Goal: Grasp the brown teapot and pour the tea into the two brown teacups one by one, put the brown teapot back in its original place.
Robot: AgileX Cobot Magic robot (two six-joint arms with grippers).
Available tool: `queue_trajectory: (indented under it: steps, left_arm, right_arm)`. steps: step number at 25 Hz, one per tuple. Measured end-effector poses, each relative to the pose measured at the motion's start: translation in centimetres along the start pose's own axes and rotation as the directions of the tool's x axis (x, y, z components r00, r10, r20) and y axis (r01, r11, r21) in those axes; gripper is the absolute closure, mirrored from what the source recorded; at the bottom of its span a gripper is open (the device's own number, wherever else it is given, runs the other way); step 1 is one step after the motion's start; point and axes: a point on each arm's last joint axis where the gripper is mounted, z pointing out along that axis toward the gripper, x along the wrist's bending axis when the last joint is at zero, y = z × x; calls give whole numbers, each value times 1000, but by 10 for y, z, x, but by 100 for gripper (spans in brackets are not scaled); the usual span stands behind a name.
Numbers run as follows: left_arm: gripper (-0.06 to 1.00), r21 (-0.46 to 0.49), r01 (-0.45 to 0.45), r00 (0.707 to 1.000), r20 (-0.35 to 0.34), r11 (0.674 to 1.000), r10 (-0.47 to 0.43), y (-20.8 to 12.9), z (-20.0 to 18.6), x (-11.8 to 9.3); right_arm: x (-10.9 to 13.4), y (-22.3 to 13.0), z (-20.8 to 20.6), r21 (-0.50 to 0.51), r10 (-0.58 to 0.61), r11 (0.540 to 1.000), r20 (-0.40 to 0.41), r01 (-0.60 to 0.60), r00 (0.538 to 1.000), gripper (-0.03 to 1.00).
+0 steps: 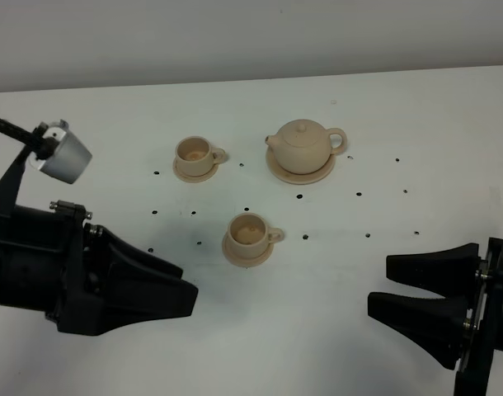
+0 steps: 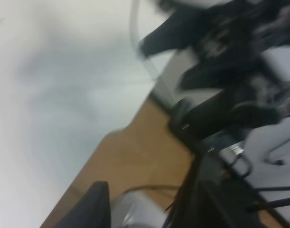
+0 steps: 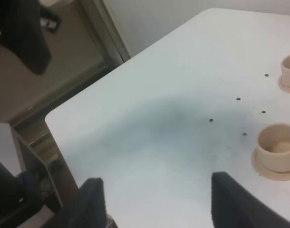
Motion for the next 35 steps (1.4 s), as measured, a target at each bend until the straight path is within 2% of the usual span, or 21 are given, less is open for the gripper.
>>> queue_trajectory:
  steps: [3,6,9,12,17,22,27,29,35]
  left_arm:
    - [54,40,65,989,-136,997,-59,-10,-8,2]
    - [54,49,128,957,-270,991,-111,-20,-20,1]
    - [54,34,209,888,-424,977,-175,-32,-34,1]
    - [54,14,281,801,-554,960,-226,-44,-47,2]
    - [54,-22,374,647,-710,927,-278,-62,-67,1]
    - [54,-118,362,538,-783,925,-311,-69,-82,-1]
    - [54,-182,353,462,-819,918,-340,-82,-89,-2]
    - [54,-201,360,431,-830,911,-353,-88,-89,0]
    - [54,-258,377,363,-842,890,-398,-106,-88,4]
  right_arm:
    - [-2,3,0,26,9,1000,22,-10,1000,48]
    - [-7,2,0,58,34,998,72,-38,997,48]
    - [-10,3,0,89,58,994,104,-67,993,48]
    - [-15,7,3,124,83,987,126,-99,989,48]
    - [-29,13,10,190,122,969,177,-155,977,48]
    - [-46,15,14,212,156,953,279,-219,947,48]
    - [-61,10,14,200,166,943,405,-265,899,48]
    - [-64,9,14,196,167,942,427,-272,889,48]
    - [-71,10,13,171,164,945,485,-277,859,48]
